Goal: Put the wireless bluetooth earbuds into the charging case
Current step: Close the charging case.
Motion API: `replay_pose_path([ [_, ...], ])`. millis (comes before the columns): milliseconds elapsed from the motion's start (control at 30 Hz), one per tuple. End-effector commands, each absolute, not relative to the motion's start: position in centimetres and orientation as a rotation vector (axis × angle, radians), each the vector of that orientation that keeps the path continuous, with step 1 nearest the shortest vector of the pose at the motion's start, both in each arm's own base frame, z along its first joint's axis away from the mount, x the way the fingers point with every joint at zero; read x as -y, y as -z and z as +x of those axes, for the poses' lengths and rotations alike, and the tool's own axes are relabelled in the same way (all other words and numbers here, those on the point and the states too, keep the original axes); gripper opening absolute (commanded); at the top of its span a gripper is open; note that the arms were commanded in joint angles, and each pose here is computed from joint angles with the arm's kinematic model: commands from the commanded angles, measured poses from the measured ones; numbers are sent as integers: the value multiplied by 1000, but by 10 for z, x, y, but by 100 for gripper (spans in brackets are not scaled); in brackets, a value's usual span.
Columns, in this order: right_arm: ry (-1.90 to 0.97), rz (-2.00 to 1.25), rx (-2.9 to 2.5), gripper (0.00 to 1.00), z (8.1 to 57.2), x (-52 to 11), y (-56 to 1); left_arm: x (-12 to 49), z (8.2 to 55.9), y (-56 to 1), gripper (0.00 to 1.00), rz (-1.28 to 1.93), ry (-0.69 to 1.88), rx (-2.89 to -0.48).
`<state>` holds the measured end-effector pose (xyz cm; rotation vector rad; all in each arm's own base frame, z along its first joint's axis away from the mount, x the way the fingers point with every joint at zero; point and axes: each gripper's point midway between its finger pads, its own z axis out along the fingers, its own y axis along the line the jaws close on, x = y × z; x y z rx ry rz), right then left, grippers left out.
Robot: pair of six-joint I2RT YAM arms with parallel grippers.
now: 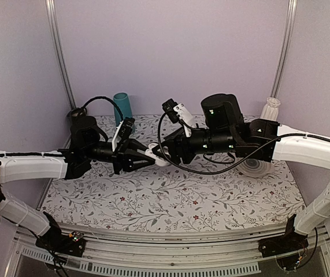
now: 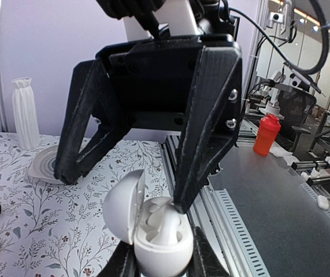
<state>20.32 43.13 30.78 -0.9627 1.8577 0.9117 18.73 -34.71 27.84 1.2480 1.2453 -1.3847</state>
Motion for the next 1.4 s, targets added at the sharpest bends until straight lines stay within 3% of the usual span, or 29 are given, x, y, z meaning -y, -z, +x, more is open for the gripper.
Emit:
replay_pose_path([
  [0,-948,-928,-1808,67,202,-430,-330,344,185,-291,0,1255,1373,-1188],
  [900,-957,-985,-1965,67,199,-446,-286,335,178,-311,0,1259,1228,-1047],
  [1167,-1004,-994,-1901,67,193,-444,-304,335,189,-299,0,1211,1229,-1123],
  [1367,-1077,-1022,-1783,76,180,-438,-331,330,204,-290,0,1132,1228,-1201],
])
